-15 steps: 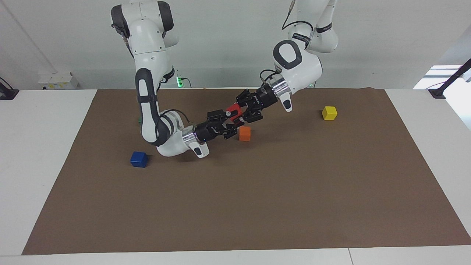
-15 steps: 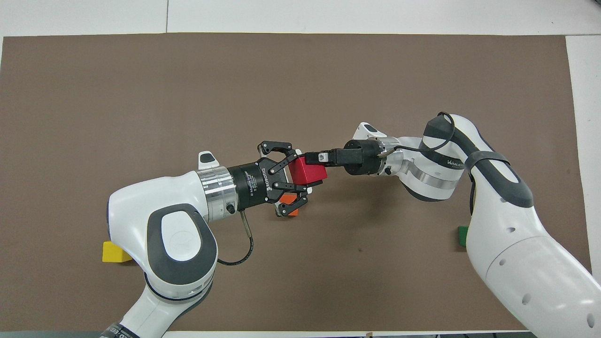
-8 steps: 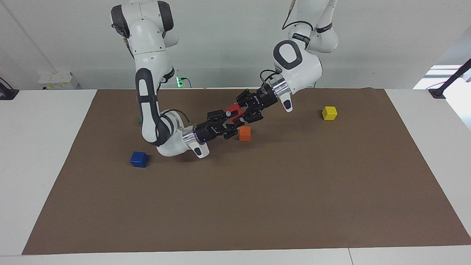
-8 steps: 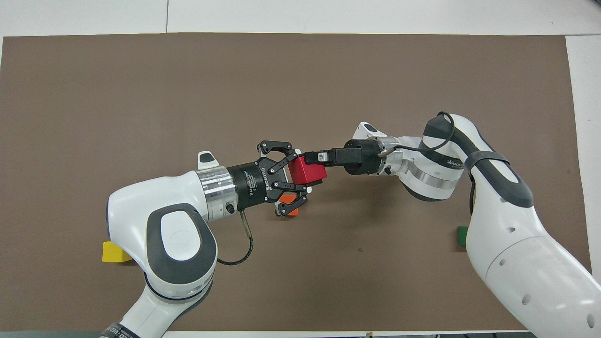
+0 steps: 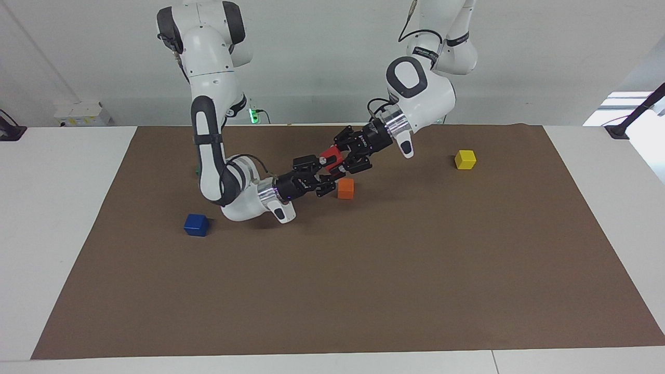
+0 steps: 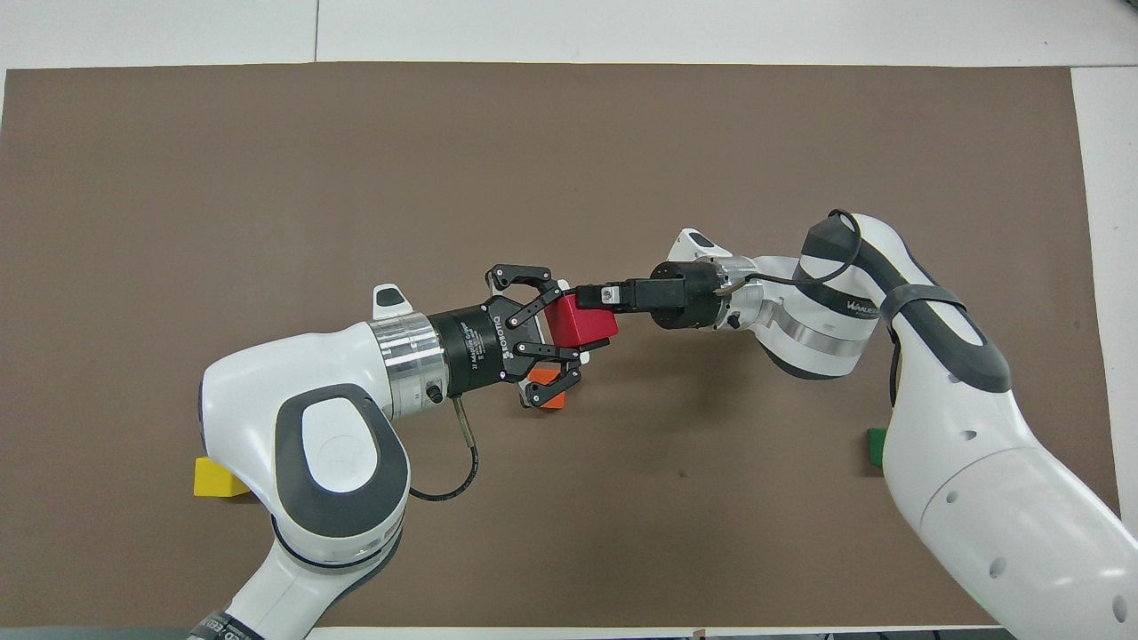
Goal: Transfer red block to right arm and stack on blue block
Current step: 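Hold the red cube with both grippers, then open the left gripper, then carry the red cube with the right gripper toward the blue cube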
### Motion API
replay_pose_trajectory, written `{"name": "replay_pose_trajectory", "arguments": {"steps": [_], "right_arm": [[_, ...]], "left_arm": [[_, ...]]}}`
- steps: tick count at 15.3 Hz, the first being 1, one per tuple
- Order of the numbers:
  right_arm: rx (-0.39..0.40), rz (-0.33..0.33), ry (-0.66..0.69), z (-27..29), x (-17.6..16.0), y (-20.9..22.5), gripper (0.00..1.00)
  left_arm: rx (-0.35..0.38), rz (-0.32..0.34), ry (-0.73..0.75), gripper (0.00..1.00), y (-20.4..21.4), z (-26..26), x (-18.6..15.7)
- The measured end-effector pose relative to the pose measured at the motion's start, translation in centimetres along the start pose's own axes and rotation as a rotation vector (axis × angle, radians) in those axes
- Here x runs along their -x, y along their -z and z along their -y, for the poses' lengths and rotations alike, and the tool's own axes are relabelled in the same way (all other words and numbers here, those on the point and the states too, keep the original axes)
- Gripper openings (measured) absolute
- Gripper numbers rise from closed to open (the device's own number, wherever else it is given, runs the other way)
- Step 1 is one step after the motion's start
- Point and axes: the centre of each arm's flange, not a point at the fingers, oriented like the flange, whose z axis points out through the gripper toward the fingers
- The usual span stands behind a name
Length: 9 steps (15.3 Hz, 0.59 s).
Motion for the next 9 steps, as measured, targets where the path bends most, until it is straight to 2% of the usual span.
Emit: {"name": "replay_pose_trajectory", "arguments": {"steps": [1,2,5,6,9], "right_arm": [[0.009,-0.004,0.001,-0.1,-0.1,0.0,0.57],[0.032,-0.017,0.0,-0.4,-0.2,0.2,0.57],[0.047,-0.026,-0.001,-0.6,-0.2,0.3,0.57],[0.049,-0.027,-0.001,-0.6,-0.2,0.3,0.57],[0.062,-0.033,0.001,-0.7,-0.4,0.4,0.57]], "left_arm": [[0.003,0.001,-0.001,0.58,0.1,-0.1,0.1],[0.008,0.007,-0.006,0.66,0.3,-0.2,0.5],[0.033,0.011,-0.004,0.96,1.2,-1.0,0.7],[0.041,0.012,-0.001,1.0,1.5,-1.3,0.6],[0.042,0.027,0.015,1.0,2.8,-2.5,0.0]]}}
